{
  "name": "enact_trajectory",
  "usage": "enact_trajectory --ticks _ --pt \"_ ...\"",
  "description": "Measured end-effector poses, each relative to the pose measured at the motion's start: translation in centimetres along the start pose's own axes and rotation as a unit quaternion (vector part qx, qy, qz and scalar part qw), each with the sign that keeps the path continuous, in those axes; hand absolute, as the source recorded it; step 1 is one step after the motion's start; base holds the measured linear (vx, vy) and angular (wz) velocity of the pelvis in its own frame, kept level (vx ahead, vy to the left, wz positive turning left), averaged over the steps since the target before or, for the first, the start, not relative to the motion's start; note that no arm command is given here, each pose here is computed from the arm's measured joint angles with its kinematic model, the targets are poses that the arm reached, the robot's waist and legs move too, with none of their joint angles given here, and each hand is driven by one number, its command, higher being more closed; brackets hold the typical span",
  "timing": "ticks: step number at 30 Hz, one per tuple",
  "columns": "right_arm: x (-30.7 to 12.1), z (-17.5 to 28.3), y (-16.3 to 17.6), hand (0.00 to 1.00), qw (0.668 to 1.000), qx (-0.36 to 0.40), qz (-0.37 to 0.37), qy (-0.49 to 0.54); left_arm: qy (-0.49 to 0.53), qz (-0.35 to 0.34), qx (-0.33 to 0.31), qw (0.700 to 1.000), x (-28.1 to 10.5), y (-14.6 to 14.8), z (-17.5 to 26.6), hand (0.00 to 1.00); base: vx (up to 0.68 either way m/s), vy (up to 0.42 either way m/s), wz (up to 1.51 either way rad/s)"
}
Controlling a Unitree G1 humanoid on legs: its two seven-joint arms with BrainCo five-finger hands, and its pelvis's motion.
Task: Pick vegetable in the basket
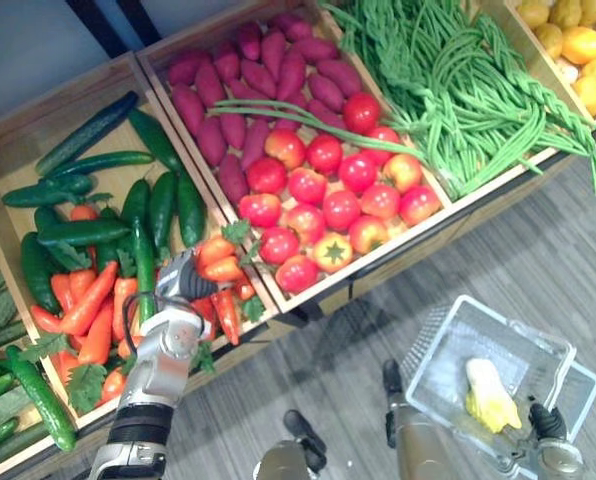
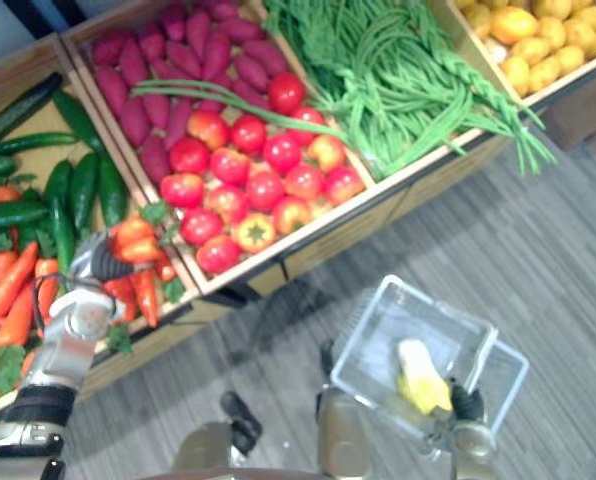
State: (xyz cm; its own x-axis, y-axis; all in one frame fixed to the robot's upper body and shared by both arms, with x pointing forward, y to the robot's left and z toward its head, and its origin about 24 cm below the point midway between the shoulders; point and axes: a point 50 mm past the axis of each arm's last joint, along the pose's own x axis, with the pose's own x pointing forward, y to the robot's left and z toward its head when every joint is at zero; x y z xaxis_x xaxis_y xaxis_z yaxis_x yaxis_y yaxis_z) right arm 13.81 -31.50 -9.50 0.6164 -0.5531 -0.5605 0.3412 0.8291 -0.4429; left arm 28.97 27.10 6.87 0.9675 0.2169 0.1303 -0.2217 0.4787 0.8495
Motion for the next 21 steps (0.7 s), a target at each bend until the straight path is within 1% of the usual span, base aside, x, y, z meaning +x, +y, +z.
enact_trajectory --ticks 4,10,17,21 --pt "-0.1 -0.2 0.3 1.0 1.0 0.002 0.003 0.003 0.016 -0.003 0.003 1.0 -0.7 -0.2 -0.9 1.0 -0.02 -0.011 0.07" --pt "-0.2 -0.6 0.3 1.0 1.0 0.002 0.004 0.012 0.008 0.014 0.01 1.0 -0.8 0.7 -0.8 1.0 -0.01 -0.005 0.1" --pt "-0.4 -1.9 0.0 1.0 0.999 0.005 -0.001 0.037 -0.079 0.043 0.022 0.996 -2.2 2.5 1.8 1.0 0.01 0.0 0.13" --pt "-0.5 -2.6 -0.7 1.0 0.999 -0.008 -0.006 0.052 -0.125 0.033 0.022 0.991 -3.1 2.5 3.2 1.0 0.0 0.013 0.07"
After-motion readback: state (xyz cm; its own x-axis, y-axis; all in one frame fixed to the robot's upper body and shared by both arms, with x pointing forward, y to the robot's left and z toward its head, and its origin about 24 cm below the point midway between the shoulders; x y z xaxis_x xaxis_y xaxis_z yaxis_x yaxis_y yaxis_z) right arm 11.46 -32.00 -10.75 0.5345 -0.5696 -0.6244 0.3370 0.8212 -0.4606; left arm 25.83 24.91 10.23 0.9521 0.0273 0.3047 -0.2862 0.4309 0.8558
